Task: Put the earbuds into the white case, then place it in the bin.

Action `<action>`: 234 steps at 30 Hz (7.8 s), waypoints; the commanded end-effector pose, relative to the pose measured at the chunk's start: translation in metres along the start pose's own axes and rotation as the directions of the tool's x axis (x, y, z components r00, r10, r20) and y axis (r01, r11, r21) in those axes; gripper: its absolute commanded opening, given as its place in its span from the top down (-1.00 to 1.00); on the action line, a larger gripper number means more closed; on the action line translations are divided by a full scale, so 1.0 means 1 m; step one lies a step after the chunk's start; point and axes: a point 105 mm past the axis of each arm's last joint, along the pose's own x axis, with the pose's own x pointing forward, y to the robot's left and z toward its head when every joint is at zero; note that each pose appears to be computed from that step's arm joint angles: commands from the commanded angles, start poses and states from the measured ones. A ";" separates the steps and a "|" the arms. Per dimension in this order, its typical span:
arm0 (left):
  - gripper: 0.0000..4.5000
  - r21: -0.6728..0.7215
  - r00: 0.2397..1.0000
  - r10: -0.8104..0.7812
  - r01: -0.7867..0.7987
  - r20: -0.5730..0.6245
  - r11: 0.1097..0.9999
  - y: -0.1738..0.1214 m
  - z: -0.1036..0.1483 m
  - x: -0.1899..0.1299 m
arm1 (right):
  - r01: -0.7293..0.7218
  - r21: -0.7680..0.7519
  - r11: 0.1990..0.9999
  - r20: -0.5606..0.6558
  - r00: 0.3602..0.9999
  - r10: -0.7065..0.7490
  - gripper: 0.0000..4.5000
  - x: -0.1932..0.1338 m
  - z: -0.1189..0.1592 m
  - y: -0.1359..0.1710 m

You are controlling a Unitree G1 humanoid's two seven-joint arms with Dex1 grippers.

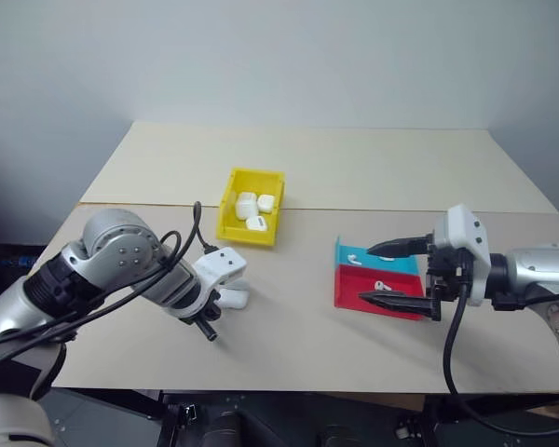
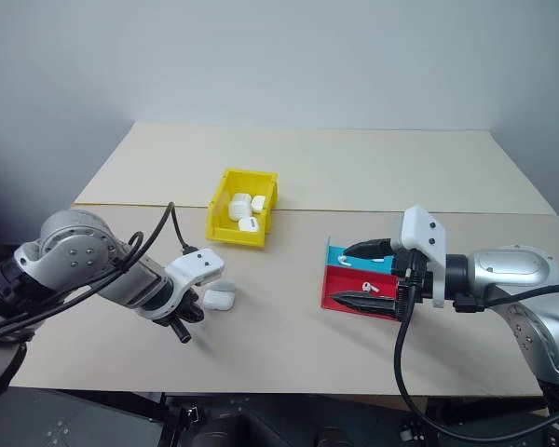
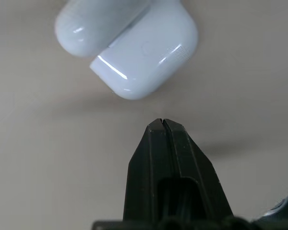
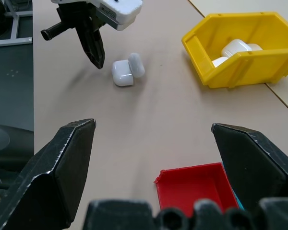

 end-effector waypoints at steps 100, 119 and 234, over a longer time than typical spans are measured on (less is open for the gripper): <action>-0.98 -0.055 0.908 0.120 -0.107 0.401 0.993 0.029 0.054 -0.061 | -0.062 -0.047 0.997 0.049 0.997 0.065 -1.00 0.003 0.012 0.011; -0.98 -0.149 0.992 0.002 0.017 0.128 0.989 0.004 0.047 -0.026 | -0.056 -0.040 0.998 0.050 0.997 0.058 -1.00 0.004 0.011 0.010; -0.22 0.653 -0.238 -0.615 0.139 0.752 0.744 -0.112 0.113 -0.105 | -0.252 -0.157 0.955 -0.761 0.647 0.045 -0.43 -0.002 -0.101 -0.065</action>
